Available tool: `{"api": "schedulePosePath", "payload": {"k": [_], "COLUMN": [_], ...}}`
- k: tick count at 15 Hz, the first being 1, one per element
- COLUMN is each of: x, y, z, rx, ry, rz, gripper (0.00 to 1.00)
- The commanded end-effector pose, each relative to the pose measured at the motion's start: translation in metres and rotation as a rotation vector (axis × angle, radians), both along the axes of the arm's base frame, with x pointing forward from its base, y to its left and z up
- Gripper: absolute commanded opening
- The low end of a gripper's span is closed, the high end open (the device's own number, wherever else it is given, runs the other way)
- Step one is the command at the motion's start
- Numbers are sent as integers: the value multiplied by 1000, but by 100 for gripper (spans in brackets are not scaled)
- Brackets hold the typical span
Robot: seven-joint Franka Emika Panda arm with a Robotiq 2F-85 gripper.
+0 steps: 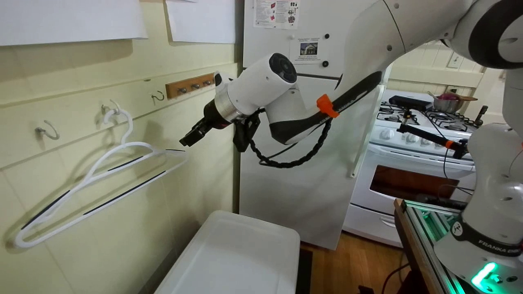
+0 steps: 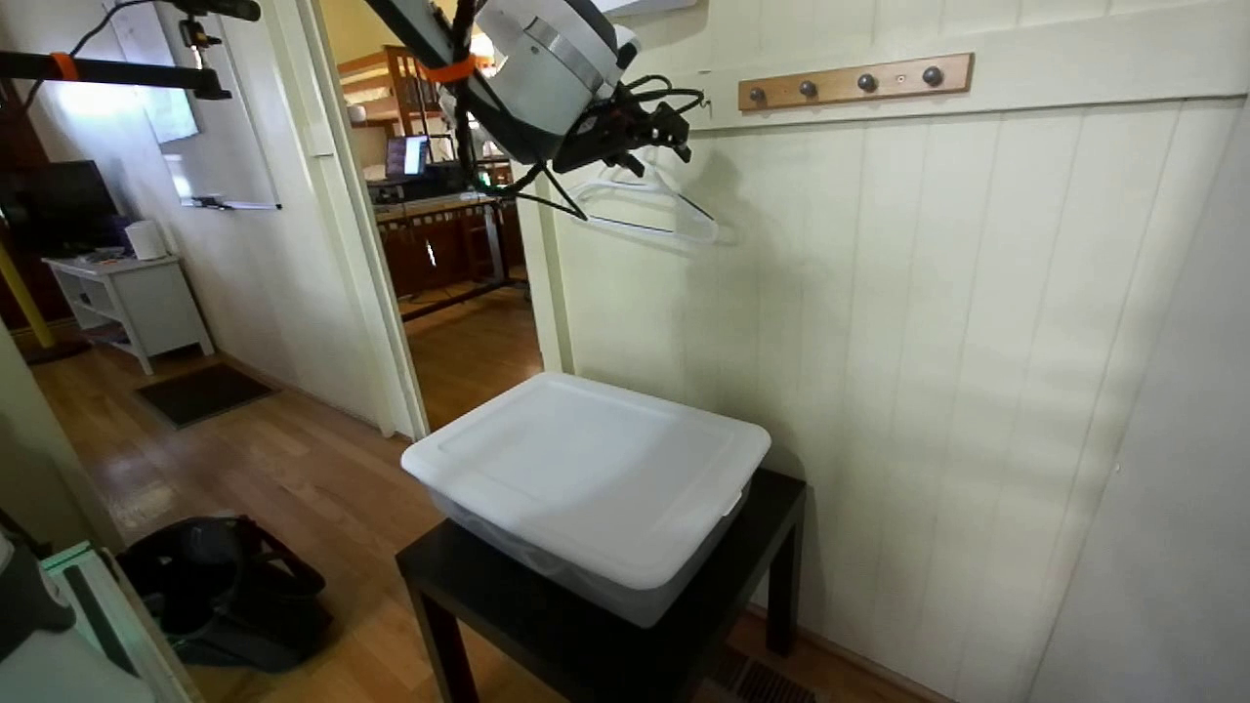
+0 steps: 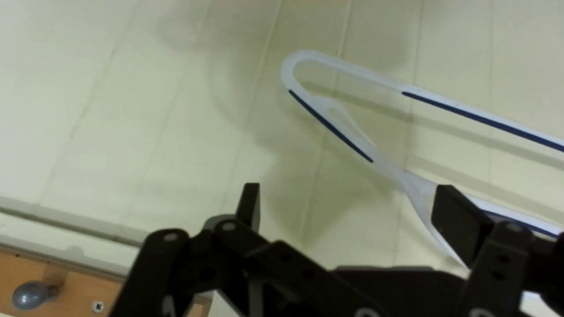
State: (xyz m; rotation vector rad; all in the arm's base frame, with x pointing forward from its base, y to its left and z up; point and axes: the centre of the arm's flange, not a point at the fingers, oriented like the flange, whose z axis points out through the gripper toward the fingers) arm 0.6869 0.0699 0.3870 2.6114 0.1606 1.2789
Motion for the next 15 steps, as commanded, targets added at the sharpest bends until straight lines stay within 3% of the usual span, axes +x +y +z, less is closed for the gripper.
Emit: {"api": "schedulePosePath", "payload": {"k": [1, 10, 15], "x": [3, 12, 19], "y": [4, 10, 3], "z": [0, -5, -6], "rx": [-10, -26, 122], "ry": [-11, -29, -9], "rz": [-1, -15, -53], "gripper": [100, 100, 100]}}
